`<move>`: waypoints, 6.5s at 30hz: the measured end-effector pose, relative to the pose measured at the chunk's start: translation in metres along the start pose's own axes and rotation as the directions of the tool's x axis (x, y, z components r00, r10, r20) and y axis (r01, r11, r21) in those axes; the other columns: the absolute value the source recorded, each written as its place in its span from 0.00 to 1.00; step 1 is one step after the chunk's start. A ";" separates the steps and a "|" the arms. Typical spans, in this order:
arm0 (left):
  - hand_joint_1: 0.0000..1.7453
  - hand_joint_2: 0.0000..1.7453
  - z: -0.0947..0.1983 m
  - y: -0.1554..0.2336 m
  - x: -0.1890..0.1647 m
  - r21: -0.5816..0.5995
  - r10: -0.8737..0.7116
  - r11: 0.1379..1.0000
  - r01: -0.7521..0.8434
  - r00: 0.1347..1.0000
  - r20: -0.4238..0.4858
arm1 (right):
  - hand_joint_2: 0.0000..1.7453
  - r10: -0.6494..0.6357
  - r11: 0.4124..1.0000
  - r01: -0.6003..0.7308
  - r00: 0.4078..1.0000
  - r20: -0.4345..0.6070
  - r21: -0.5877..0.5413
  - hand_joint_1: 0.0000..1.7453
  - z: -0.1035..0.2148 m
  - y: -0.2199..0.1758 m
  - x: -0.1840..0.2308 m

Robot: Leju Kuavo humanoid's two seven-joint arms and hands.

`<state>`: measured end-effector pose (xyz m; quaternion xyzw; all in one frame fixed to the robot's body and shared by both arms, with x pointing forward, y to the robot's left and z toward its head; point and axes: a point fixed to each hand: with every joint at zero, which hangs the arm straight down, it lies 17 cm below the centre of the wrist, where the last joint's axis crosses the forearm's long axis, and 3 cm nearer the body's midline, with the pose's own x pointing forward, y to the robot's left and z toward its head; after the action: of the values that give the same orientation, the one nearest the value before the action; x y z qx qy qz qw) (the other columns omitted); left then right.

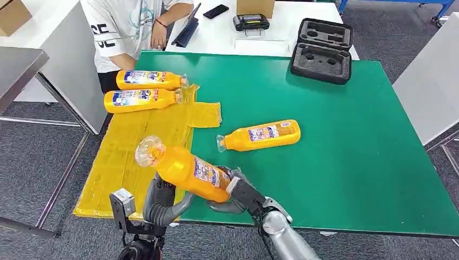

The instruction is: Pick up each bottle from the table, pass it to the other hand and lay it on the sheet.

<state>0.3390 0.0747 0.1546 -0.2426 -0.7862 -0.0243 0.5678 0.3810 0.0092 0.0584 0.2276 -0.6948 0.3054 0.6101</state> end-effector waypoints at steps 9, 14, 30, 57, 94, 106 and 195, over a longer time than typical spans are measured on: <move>0.00 1.00 0.000 -0.010 0.006 -0.052 0.072 0.996 -0.071 0.997 0.018 | 1.00 -0.020 0.999 0.021 0.999 -0.030 0.026 0.99 0.001 0.012 -0.010; 0.00 1.00 -0.002 -0.015 0.011 -0.080 0.117 0.990 -0.115 0.993 0.029 | 1.00 -0.025 0.998 0.028 0.999 -0.043 0.049 1.00 0.001 0.021 -0.014; 0.00 1.00 -0.011 0.002 0.004 -0.001 -0.069 0.998 0.069 0.997 0.018 | 1.00 -0.016 0.993 0.022 0.999 -0.050 0.114 0.99 -0.003 0.049 -0.014; 1.00 1.00 0.005 -0.016 0.013 -0.155 0.324 0.934 -0.321 0.946 -0.008 | 1.00 -0.048 0.986 0.053 0.998 -0.038 0.155 0.96 -0.003 0.061 -0.012; 1.00 1.00 -0.017 0.034 0.032 0.036 -0.197 0.980 0.195 0.977 0.082 | 0.00 0.003 0.997 -0.018 0.982 0.188 0.075 0.00 -0.011 0.031 0.057; 1.00 1.00 -0.028 0.097 0.099 0.248 -0.478 0.869 0.428 0.856 0.198 | 0.00 -0.061 0.998 0.064 0.955 0.289 -0.001 0.00 0.010 -0.010 0.087; 1.00 1.00 -0.035 0.225 -0.119 -0.855 -0.989 -0.146 0.498 -0.079 0.123 | 1.00 -0.091 0.949 0.215 0.888 0.450 -0.231 0.00 0.042 -0.106 0.122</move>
<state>0.4906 0.2201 0.0064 0.1746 -0.4093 -0.7615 0.4713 0.4059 -0.0886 0.1913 0.2576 -0.8281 0.0983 0.4881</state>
